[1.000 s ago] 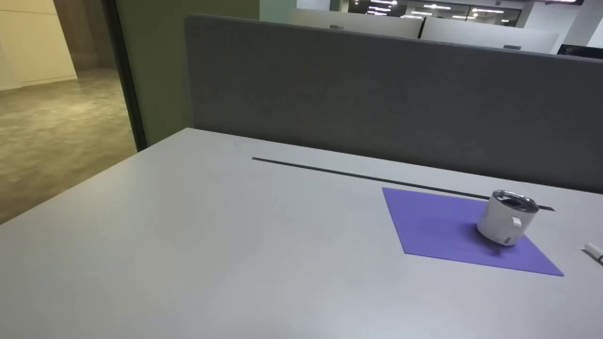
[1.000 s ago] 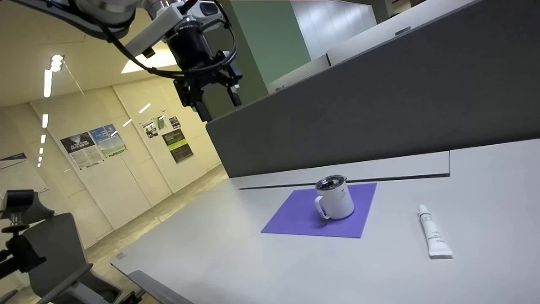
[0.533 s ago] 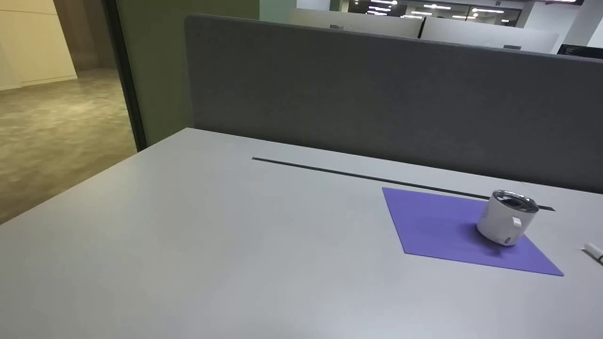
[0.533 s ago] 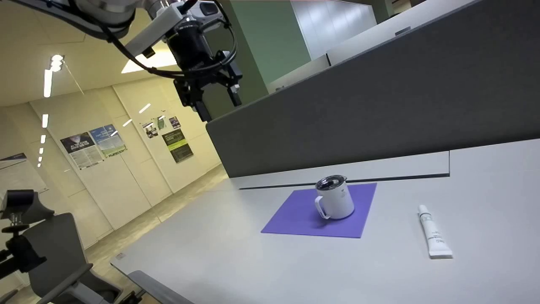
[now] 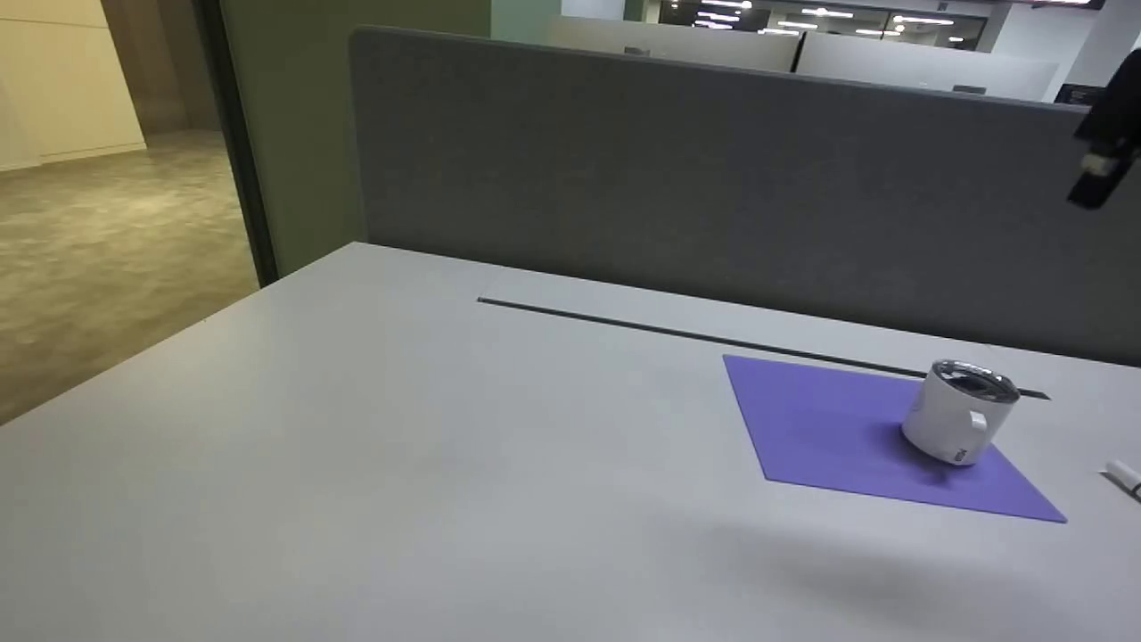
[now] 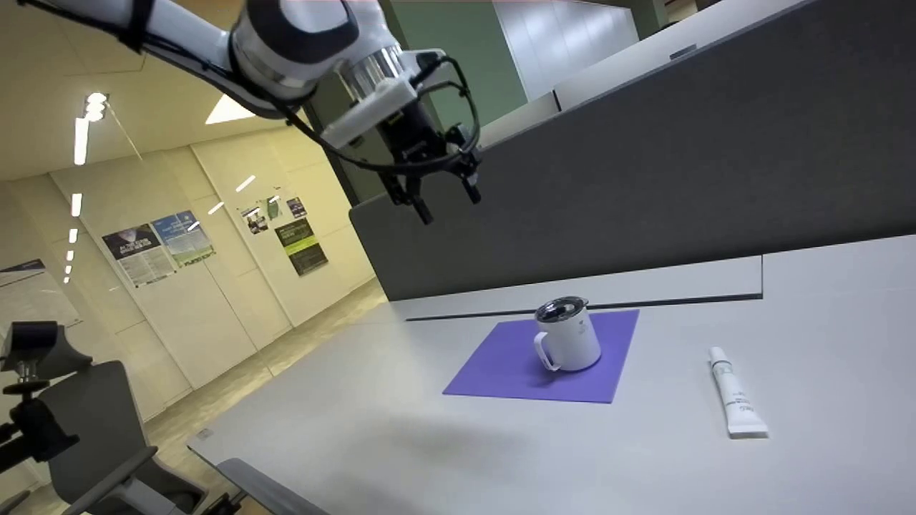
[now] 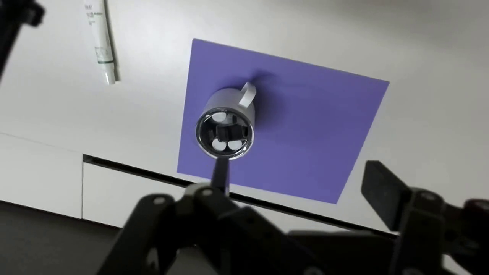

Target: Close the lid of the cup

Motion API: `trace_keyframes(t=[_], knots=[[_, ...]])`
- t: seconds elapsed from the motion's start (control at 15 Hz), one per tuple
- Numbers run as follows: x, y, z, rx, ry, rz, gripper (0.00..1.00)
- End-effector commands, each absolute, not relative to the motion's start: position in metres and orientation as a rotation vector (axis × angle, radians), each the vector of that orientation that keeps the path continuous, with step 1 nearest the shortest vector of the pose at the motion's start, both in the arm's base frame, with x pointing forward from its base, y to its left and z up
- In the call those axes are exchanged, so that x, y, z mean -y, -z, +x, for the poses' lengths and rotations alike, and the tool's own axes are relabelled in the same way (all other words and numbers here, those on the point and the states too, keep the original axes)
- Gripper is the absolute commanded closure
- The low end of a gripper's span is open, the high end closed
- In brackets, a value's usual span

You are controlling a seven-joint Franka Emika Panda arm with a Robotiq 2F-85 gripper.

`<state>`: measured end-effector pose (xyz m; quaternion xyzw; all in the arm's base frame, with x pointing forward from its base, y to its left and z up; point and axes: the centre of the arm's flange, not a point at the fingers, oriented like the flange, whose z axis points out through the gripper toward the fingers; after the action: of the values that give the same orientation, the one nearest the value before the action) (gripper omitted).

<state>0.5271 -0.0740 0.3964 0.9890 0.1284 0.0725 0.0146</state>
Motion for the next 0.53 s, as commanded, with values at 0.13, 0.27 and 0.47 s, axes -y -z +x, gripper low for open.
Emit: trace_keyframes(t=[0.13, 0.27, 0.47], knots=[[0.088, -0.320, 0.614, -0.411, -0.218, 3.062, 0.55], [0.090, -0.295, 0.626, -0.405, -0.179, 3.059, 0.68], [0.094, -0.277, 0.638, -0.401, -0.120, 3.065, 0.88]])
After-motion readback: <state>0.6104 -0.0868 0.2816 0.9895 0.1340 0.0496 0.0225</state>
